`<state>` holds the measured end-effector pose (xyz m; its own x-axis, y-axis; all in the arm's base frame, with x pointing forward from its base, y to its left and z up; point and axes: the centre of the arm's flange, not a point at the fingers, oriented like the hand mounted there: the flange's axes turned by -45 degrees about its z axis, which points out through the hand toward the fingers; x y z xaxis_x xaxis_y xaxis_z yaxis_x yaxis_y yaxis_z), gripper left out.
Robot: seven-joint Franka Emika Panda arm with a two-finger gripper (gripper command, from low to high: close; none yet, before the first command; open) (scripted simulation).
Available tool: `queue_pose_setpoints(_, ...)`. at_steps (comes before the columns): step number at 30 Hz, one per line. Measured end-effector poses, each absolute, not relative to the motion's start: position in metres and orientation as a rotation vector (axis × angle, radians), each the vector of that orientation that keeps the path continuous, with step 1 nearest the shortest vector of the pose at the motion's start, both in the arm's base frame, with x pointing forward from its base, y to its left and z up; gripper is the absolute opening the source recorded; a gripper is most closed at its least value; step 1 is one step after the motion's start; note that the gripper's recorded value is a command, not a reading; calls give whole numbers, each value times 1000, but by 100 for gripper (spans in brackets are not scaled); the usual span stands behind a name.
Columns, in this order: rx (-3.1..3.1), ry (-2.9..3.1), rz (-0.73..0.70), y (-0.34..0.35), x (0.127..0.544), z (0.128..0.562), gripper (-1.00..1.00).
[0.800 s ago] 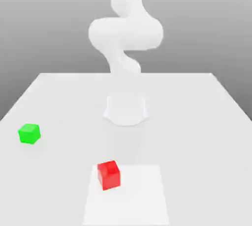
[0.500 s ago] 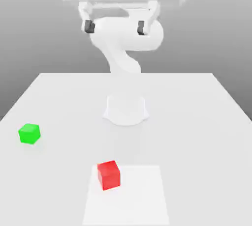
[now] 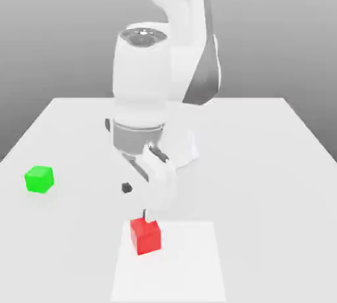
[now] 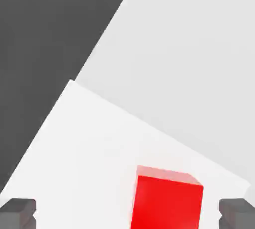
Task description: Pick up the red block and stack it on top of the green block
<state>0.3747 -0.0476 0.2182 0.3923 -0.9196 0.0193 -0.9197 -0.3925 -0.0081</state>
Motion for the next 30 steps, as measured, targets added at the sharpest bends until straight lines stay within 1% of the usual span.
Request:
queue_pose_setpoints(15, 2594, -1777, 4, -47, 370, 148, 0)
queue_pose_setpoints(16, 2594, -1775, 2, -47, 369, 144, -100)
queue_pose_setpoints(23, 2595, -1776, 5, -47, 369, 144, -100)
queue_pose_setpoints(30, 2595, -1785, 21, -47, 376, 179, -100)
